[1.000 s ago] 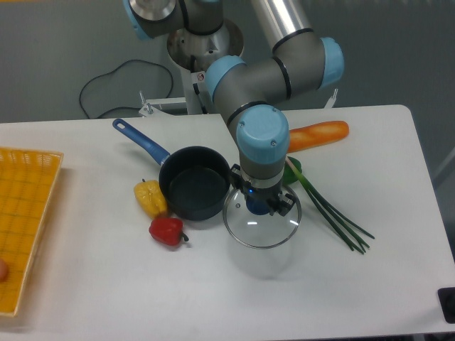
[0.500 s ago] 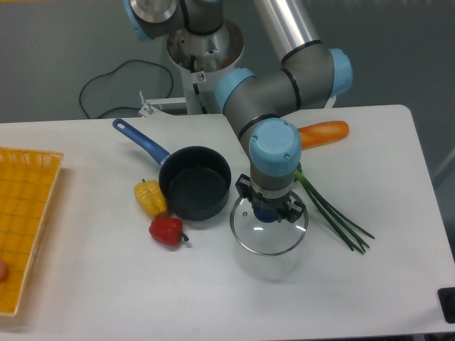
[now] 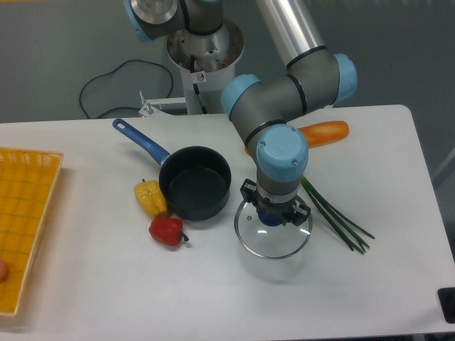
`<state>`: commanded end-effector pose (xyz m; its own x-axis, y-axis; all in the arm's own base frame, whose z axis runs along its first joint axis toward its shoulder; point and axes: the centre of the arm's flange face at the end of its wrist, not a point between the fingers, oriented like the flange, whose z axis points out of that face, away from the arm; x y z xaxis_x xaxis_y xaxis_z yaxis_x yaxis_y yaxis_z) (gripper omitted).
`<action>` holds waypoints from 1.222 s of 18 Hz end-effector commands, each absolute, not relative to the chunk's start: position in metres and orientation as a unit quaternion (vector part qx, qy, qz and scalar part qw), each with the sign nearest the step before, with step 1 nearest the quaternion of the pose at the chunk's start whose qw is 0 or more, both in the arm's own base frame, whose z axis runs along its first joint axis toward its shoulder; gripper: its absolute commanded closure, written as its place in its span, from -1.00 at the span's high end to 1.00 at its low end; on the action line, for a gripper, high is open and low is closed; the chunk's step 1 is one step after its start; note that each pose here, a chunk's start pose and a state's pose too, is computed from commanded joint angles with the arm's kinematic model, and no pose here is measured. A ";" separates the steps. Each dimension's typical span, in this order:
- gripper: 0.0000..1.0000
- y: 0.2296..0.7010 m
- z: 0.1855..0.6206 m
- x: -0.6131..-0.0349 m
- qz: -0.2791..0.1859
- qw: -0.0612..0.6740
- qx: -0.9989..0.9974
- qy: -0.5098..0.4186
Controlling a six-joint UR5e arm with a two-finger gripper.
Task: Place the lid on the table
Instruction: 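Carry the glass lid away from the black saucepan, lowering it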
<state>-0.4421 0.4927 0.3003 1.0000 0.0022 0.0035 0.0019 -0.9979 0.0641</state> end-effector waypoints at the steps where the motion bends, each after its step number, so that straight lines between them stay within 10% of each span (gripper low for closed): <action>1: 0.04 0.493 0.299 -0.442 0.002 0.032 0.999 0.002; 22: 0.04 0.488 0.265 -0.459 0.021 0.045 0.999 0.021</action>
<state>-0.4591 0.4880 0.2648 0.9983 0.0441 0.0393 0.0404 -0.9950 0.0912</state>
